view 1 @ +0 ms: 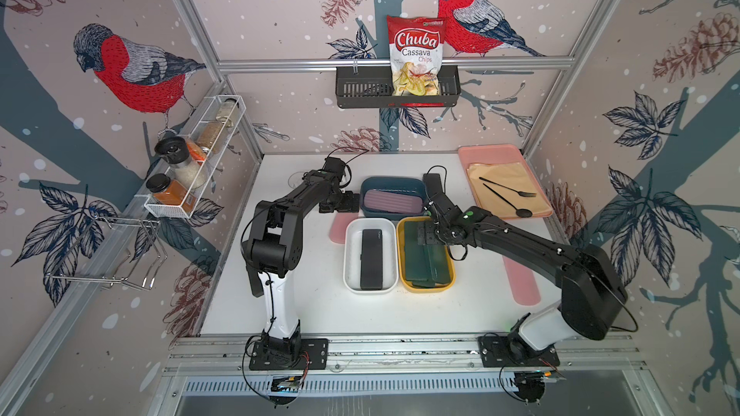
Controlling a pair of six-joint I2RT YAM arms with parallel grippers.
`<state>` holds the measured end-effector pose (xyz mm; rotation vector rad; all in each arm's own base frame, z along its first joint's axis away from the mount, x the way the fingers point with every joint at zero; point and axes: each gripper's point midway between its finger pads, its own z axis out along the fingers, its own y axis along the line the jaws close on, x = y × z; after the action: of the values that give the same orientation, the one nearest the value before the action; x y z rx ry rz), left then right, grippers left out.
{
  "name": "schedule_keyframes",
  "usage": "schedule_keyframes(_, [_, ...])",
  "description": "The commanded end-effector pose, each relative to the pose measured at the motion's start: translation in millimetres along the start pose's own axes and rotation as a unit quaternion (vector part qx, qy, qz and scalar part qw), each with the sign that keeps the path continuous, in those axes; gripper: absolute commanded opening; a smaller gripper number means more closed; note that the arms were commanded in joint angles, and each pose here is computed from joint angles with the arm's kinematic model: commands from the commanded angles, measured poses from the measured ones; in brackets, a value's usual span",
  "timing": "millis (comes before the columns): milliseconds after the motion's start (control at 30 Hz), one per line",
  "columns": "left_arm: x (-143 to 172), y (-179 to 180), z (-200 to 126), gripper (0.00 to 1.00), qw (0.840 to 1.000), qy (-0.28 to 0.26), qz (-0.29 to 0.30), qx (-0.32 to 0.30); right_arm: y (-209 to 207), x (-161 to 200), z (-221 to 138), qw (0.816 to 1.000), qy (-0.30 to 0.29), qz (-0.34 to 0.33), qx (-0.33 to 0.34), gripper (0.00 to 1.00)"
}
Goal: Place the pencil cases by color into the storage box
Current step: Pick up the pencil case from the center of the board.
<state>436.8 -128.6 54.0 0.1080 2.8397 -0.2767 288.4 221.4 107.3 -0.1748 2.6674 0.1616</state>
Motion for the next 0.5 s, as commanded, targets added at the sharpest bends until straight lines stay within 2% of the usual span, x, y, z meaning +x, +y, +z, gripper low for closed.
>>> schedule_keyframes(0, [-9.3,1.9,2.7,0.96,1.0,-0.014,0.01,-0.004,2.1,-3.8,-0.8,1.0,-0.002,-0.007,-0.002,0.96])
schedule_keyframes(467, [-6.0,1.4,20.0,0.96,1.0,0.002,0.01,0.002,7.4,-10.8,3.0,1.0,-0.001,-0.01,-0.008,0.96])
